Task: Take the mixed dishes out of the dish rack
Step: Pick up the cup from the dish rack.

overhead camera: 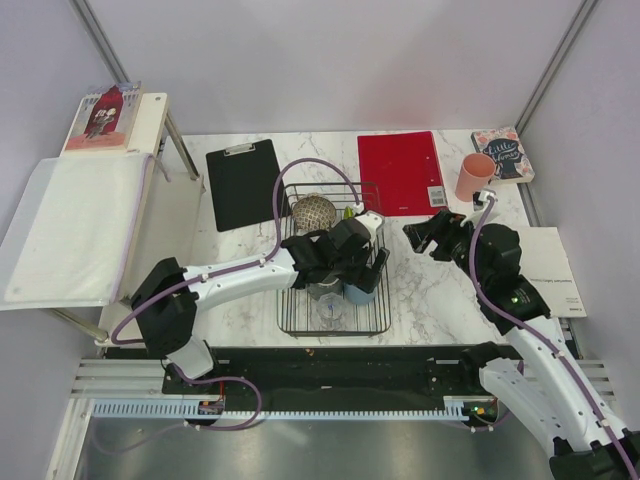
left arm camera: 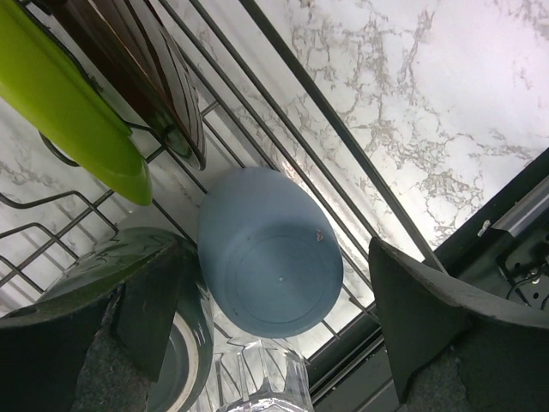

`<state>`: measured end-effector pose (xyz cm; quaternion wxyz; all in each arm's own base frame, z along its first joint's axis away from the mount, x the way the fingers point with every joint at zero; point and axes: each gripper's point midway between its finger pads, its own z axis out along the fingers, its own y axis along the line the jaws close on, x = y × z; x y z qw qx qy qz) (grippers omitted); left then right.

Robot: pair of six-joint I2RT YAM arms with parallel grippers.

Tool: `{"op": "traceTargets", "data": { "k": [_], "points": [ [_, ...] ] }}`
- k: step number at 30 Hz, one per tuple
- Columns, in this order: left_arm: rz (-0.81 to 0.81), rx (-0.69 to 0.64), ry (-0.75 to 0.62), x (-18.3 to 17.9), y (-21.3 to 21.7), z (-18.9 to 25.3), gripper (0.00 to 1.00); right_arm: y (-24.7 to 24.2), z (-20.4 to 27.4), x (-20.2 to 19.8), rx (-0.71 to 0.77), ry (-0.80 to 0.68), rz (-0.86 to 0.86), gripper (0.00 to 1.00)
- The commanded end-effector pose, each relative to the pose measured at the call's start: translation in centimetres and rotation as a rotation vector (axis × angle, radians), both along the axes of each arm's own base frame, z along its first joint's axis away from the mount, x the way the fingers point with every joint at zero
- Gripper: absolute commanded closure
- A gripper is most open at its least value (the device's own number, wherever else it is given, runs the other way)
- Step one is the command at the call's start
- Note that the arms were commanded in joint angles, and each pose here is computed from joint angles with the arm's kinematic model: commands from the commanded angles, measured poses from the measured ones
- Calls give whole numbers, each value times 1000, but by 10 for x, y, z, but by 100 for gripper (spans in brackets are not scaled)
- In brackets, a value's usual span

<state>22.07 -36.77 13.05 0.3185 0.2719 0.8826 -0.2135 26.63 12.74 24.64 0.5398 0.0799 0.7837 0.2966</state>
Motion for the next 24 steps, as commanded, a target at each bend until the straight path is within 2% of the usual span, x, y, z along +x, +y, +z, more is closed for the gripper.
{"op": "traceTargets", "data": {
  "k": [1, 8, 10, 13, 14, 17, 19, 24],
  "points": [
    [-17, -9, -27, 2, -8, 9, 8, 1, 5, 2, -4, -41, 9, 19],
    [-17, 0, -19, -1, -4, 4, 23, 2, 5, 5, 0, -37, 3, 19],
    [-17, -7, -25, -1, -4, 8, 25, 2, 5, 5, 1, -37, 1, 20],
    [-26, -18, -41, -1, -4, 16, 38, 0, 8, 4, 0, -45, -6, 20],
    [-28, -19, -44, -1, -3, 18, 46, 0, 8, 3, 0, -45, -6, 20],
    [-33, -46, -63, -2, -3, 34, 56, -2, 9, 2, -1, -50, -13, 20],
    [-37, -54, -73, -4, 0, 44, 58, -3, 12, 1, 0, -55, -15, 20],
    [-57, -121, -138, -11, 8, 99, 62, -3, 16, 0, -4, -63, -14, 20]
  ]
}}
